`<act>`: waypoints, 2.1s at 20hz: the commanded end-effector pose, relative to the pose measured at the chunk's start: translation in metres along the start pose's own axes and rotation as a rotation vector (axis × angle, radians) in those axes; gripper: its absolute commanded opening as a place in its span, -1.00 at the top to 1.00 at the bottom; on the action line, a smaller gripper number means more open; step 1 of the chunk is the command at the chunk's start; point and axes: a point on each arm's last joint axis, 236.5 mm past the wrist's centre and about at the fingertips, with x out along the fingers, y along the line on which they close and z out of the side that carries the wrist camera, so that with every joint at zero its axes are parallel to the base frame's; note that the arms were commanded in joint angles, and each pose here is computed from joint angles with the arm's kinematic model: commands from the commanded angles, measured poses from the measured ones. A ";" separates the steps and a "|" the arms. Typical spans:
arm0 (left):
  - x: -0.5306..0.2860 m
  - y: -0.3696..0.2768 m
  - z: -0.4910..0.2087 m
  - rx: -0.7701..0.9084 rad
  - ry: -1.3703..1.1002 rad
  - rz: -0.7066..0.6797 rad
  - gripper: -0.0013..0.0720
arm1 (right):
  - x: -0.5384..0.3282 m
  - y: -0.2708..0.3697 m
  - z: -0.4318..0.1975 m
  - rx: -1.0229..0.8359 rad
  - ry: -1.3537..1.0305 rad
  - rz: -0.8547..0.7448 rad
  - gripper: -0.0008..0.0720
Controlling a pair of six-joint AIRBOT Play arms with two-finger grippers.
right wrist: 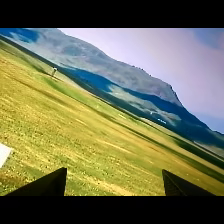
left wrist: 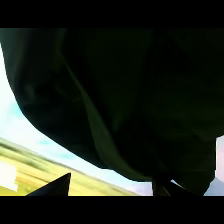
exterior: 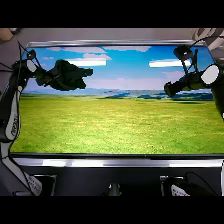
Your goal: Fold the shirts.
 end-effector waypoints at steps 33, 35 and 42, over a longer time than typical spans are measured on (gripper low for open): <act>-0.178 -0.259 -0.350 1.006 0.145 -0.415 0.75 | -0.230 0.007 -0.034 -0.046 -0.095 -0.227 -0.87; -0.153 -0.255 -0.381 0.944 0.295 -0.422 -0.99 | -0.207 0.015 -0.050 -0.038 0.024 -0.149 -0.87; -0.157 -0.145 -0.272 1.053 0.348 -0.100 -1.00 | -0.097 0.085 -0.080 -0.077 0.274 0.304 -0.88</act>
